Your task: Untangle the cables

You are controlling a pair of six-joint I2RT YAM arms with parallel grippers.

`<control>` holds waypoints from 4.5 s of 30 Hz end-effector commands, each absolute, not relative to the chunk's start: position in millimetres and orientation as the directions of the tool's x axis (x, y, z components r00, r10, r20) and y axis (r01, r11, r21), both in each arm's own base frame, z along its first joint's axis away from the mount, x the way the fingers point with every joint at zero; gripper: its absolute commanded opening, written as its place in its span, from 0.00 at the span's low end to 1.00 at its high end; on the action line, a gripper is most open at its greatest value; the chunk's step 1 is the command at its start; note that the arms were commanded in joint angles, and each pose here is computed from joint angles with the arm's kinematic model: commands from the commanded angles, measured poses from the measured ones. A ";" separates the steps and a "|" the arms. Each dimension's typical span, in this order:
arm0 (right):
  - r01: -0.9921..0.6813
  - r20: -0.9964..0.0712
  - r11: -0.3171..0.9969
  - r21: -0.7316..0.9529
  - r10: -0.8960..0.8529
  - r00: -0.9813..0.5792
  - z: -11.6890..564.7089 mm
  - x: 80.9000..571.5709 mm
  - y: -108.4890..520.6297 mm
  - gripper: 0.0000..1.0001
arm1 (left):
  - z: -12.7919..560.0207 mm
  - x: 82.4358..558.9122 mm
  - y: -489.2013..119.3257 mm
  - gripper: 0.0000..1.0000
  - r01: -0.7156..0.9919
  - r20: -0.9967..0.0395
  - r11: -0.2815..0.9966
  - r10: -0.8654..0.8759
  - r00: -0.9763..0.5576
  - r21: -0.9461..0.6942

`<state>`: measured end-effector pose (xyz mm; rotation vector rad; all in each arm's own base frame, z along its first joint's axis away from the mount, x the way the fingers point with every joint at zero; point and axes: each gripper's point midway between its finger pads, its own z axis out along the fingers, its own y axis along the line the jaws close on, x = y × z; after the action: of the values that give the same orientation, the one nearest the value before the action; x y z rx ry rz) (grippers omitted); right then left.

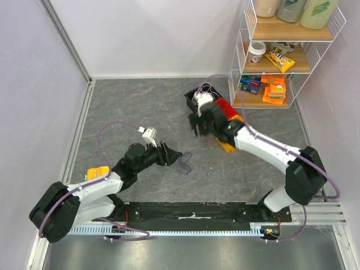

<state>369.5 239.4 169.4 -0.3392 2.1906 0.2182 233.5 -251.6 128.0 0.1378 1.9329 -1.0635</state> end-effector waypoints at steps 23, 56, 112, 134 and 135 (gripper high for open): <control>-0.336 -0.709 0.868 0.366 0.026 -0.705 69.7 268.2 307.3 0.48 | 62.2 207.4 -268.4 0.46 0.289 -0.503 0.628 -0.190 -0.843 -0.723; -0.626 -0.835 0.747 0.223 -0.185 -0.518 138.3 239.8 297.1 0.36 | 81.8 194.5 -229.9 0.02 0.240 -0.558 0.661 -0.324 -0.764 -0.711; -0.056 -0.919 0.996 -0.075 -0.091 -0.384 207.8 249.3 134.8 0.00 | 80.0 198.2 -167.9 0.02 0.006 -0.589 0.784 -0.462 -0.663 -0.621; 0.163 -0.954 0.984 -0.068 -0.017 -0.299 235.7 240.0 81.3 0.00 | 93.5 199.1 -141.3 0.02 -0.035 -0.626 0.761 -0.558 -0.544 -0.648; 0.077 -0.945 0.994 -0.071 -0.043 -0.325 230.0 241.3 96.7 0.00 | 92.9 199.1 -142.2 0.02 -0.030 -0.628 0.763 -0.553 -0.547 -0.646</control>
<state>238.4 90.9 228.4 0.0528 1.9060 -0.1450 196.4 -154.2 104.1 -0.3911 2.0488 -0.8104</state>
